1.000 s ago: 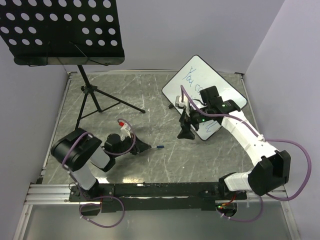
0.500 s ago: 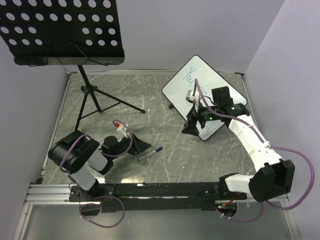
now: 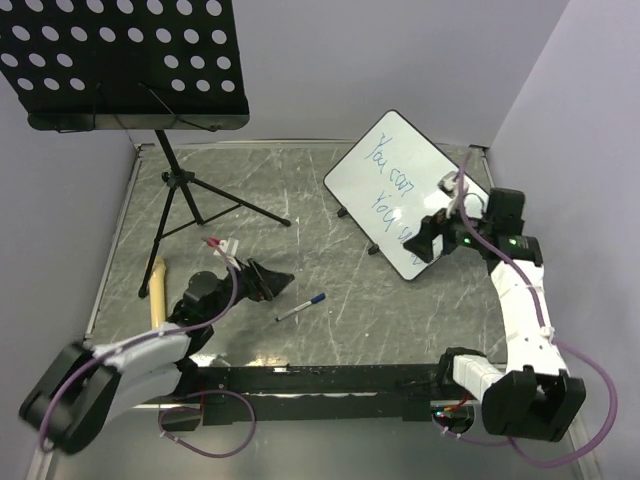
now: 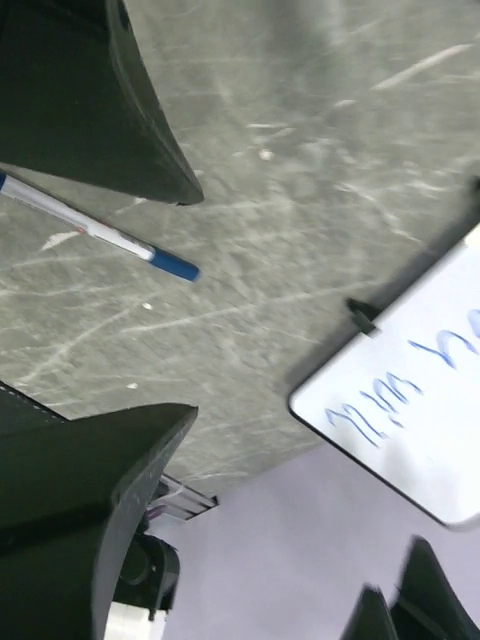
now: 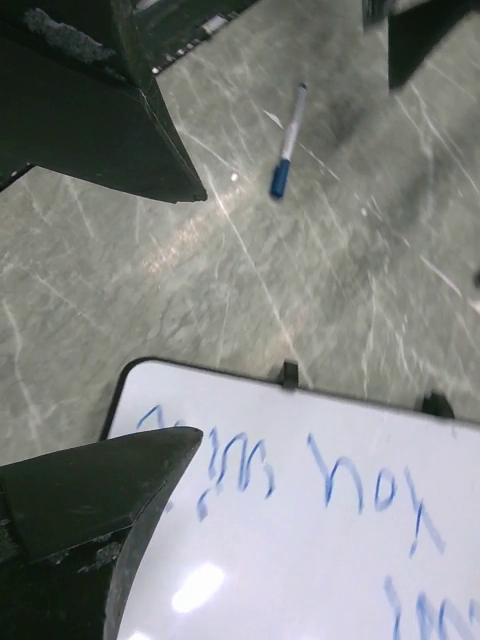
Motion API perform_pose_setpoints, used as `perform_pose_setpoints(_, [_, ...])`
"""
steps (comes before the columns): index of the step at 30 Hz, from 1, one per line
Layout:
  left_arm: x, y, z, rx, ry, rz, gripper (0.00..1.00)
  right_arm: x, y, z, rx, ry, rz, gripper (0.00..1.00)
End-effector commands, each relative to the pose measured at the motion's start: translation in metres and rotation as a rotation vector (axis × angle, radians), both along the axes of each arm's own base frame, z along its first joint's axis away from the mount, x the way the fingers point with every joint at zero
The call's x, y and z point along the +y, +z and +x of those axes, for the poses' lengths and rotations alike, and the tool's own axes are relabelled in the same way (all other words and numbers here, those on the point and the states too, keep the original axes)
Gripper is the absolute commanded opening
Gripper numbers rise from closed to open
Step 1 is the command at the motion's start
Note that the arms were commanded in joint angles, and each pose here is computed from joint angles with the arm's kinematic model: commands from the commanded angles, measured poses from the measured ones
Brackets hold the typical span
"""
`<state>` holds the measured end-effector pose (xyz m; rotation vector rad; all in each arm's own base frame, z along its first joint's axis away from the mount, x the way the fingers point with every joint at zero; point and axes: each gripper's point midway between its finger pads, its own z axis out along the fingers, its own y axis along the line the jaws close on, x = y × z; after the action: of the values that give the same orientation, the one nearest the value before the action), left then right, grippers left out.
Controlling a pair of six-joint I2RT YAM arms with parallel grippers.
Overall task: Write a sentence on the whiteboard
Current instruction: Reset both arms
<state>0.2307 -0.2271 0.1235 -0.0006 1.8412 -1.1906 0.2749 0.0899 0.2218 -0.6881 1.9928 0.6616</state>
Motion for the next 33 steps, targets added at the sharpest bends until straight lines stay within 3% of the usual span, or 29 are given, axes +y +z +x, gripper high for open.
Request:
perform_pose_setpoints(1, [0.017,0.033,0.007,-0.059,0.091,0.036,0.89,-0.022,0.006,-0.009,0.03,-0.099,0.066,1.0])
perform_pose_setpoints(5, [0.03,0.052,0.005,-0.064,0.146,0.026,0.98,-0.045,-0.009,-0.005,0.059,-0.191,0.067,1.0])
perform_pose_setpoints(11, [0.031,0.064,-0.002,-0.054,0.123,0.048,0.98,-0.066,-0.02,0.0,0.08,-0.258,0.07,1.0])
perform_pose_setpoints(21, [0.043,0.134,-0.005,-0.152,0.165,0.056,1.0,-0.086,0.024,-0.005,-0.006,-0.353,0.087,1.0])
perform_pose_setpoints(26, [0.064,0.147,0.002,-0.173,0.248,0.192,0.99,-0.091,0.055,-0.003,-0.078,-0.404,0.081,1.0])
perform_pose_setpoints(33, [0.085,0.152,0.007,-0.192,0.341,0.268,0.97,-0.074,0.063,-0.006,-0.115,-0.27,0.118,1.0])
